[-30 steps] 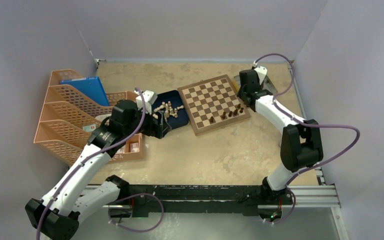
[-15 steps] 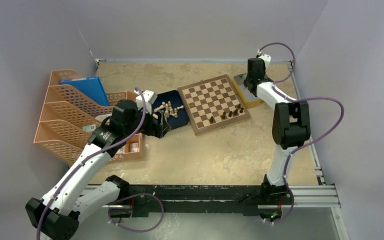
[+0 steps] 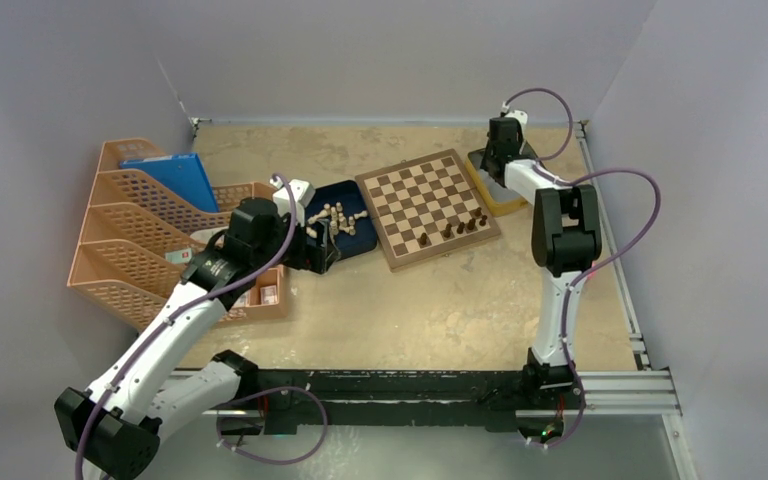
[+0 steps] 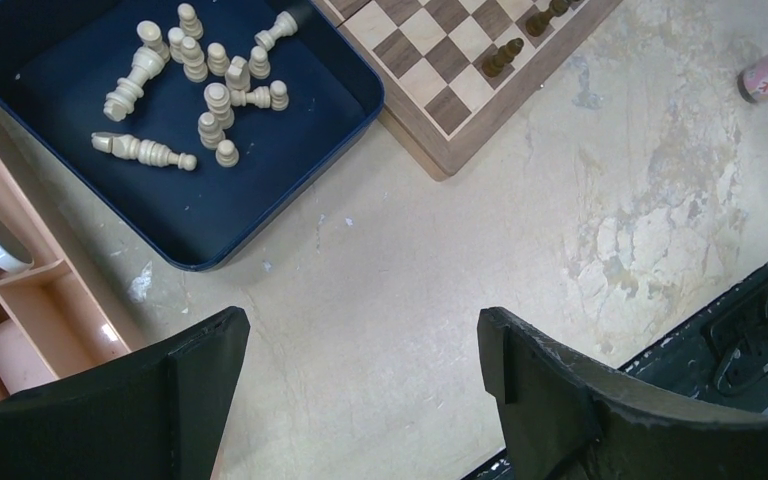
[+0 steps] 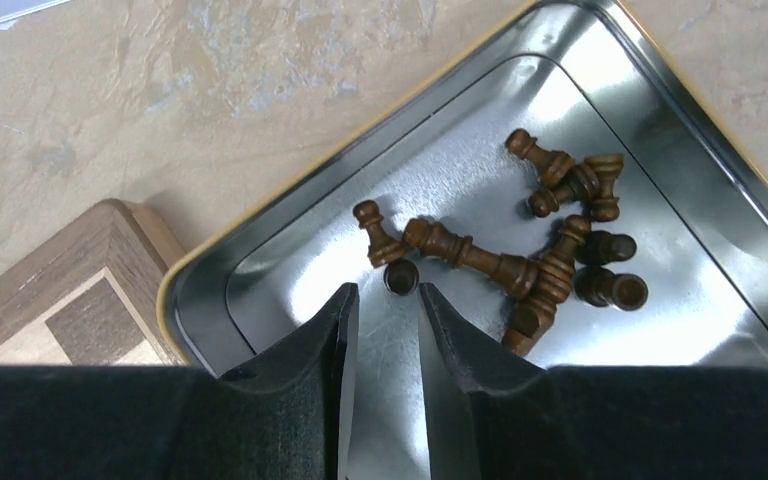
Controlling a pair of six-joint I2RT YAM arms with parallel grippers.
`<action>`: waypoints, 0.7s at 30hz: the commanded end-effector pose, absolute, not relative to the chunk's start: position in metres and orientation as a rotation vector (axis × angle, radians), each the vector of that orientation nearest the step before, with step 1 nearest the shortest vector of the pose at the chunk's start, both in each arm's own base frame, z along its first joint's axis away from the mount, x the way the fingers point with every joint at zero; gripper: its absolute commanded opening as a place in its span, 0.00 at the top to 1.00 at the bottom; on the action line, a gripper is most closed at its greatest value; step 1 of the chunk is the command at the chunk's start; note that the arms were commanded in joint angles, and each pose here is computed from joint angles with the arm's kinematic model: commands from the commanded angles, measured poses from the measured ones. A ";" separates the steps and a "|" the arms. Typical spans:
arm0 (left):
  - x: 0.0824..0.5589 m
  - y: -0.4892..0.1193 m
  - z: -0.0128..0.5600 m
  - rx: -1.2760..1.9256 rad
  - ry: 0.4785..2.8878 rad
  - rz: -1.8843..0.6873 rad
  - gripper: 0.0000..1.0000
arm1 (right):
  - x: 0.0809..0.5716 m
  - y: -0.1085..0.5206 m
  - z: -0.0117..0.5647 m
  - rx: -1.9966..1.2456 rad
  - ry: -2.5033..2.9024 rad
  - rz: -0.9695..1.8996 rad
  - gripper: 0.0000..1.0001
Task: Set up the chess pieces on the board
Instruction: Pick up the chess piece from the storage box.
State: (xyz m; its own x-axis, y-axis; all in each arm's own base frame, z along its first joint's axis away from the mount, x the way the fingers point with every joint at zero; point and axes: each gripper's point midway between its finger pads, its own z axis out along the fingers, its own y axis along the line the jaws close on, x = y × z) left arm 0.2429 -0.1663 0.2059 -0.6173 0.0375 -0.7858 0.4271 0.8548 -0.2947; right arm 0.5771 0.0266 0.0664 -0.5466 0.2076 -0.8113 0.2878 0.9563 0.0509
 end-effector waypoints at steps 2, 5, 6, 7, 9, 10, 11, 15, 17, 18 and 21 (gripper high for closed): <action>0.250 -0.164 0.213 0.318 2.158 -0.556 0.15 | 0.603 0.024 0.094 0.328 2.078 -0.111 0.70; 0.250 -0.163 0.213 0.313 2.156 -0.547 0.15 | 0.604 0.022 0.088 0.330 2.084 -0.125 0.71; 0.251 -0.162 0.213 0.312 2.158 -0.544 0.15 | 0.604 0.021 0.086 0.334 2.083 -0.133 0.71; 0.251 -0.162 0.212 0.310 2.159 -0.542 0.15 | 0.605 0.021 0.085 0.336 2.084 -0.137 0.72; 0.251 -0.162 0.212 0.310 2.161 -0.540 0.15 | 0.606 0.019 0.084 0.335 2.083 -0.148 0.74; 0.251 -0.162 0.211 0.310 2.162 -0.540 0.15 | 0.606 0.018 0.084 0.337 2.081 -0.155 0.74; 0.251 -0.162 0.211 0.310 2.162 -0.539 0.15 | 0.606 0.017 0.083 0.337 2.082 -0.161 0.74; 0.251 -0.163 0.210 0.311 2.166 -0.544 0.15 | 0.608 0.016 0.083 0.335 2.089 -0.172 0.76; 0.252 -0.163 0.210 0.314 2.168 -0.545 0.15 | 0.607 0.017 0.081 0.334 2.094 -0.170 0.76; 0.252 -0.163 0.210 0.314 2.169 -0.544 0.15 | 0.607 0.017 0.080 0.335 2.096 -0.167 0.76; 0.253 -0.163 0.210 0.314 2.169 -0.536 0.15 | 0.607 0.017 0.078 0.341 2.097 -0.165 0.77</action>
State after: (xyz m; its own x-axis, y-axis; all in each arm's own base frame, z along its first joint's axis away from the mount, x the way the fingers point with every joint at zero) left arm 0.2473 -0.1608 0.1977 -0.6317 0.0432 -0.7740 0.3937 0.8780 -0.2723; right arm 0.5947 0.0233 0.0582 -0.5430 0.1747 -0.8214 0.2869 0.9579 0.0141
